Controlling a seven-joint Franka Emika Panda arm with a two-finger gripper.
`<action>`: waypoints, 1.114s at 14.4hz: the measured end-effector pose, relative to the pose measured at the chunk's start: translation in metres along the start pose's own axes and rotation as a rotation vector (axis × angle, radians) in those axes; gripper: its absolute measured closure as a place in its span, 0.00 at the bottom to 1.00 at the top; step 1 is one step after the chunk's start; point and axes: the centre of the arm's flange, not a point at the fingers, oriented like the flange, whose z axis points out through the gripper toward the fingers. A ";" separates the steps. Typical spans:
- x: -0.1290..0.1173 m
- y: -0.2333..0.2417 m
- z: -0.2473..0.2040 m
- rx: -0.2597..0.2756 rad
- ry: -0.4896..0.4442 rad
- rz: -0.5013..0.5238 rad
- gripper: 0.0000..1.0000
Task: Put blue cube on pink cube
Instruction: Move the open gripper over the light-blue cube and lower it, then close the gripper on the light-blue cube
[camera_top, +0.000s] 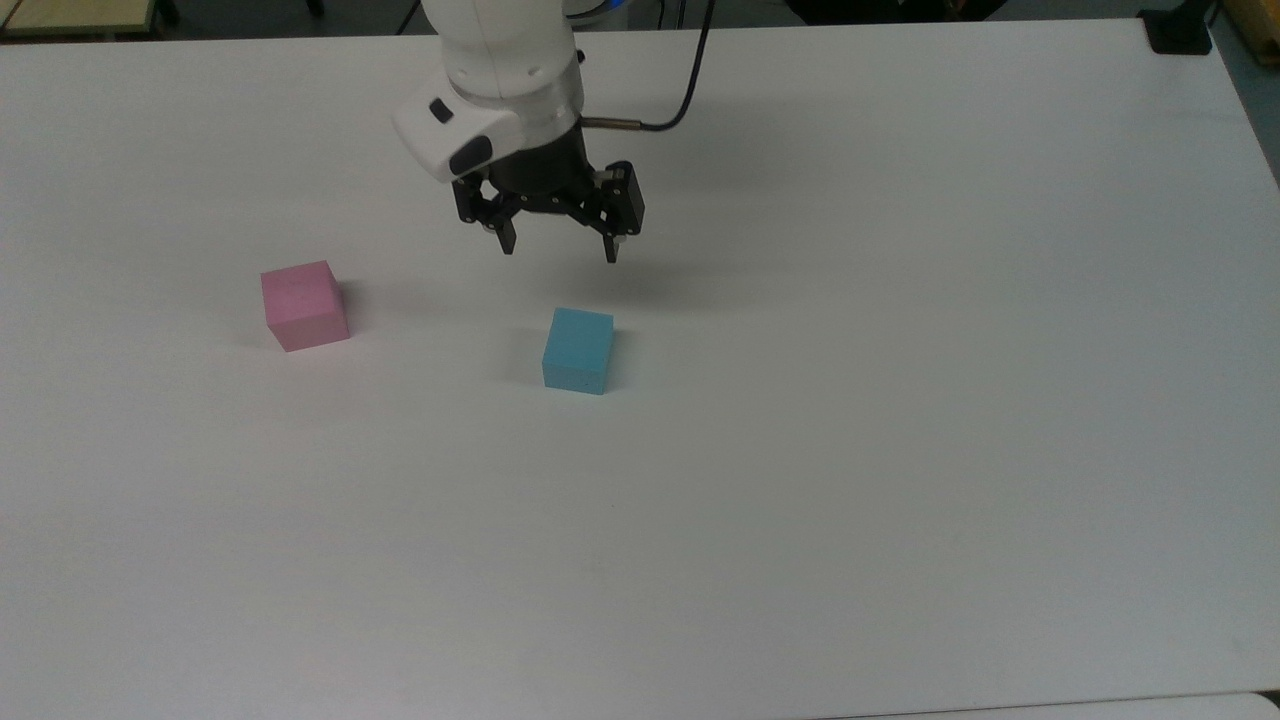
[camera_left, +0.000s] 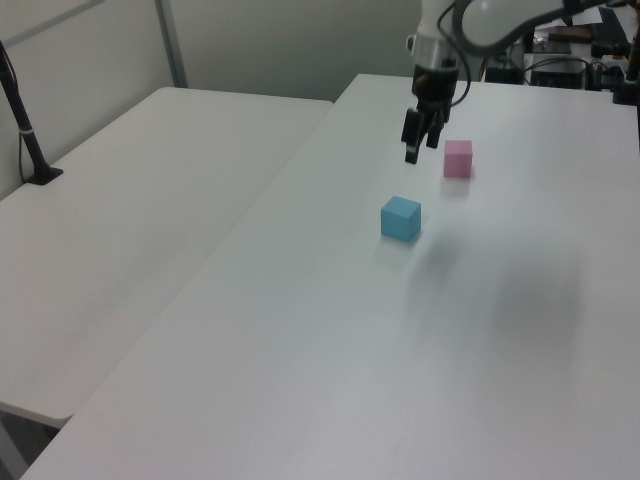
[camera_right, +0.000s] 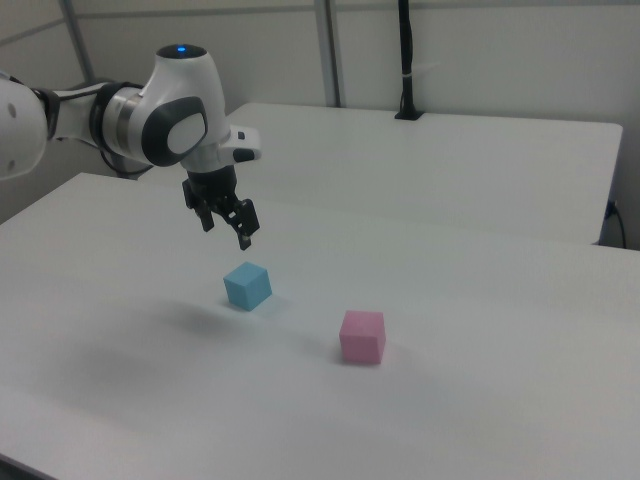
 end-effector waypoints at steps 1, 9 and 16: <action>0.001 -0.003 0.007 -0.019 0.002 0.001 0.00; 0.010 -0.028 0.084 -0.136 0.002 0.017 0.00; 0.012 -0.041 0.122 -0.221 0.009 0.016 0.00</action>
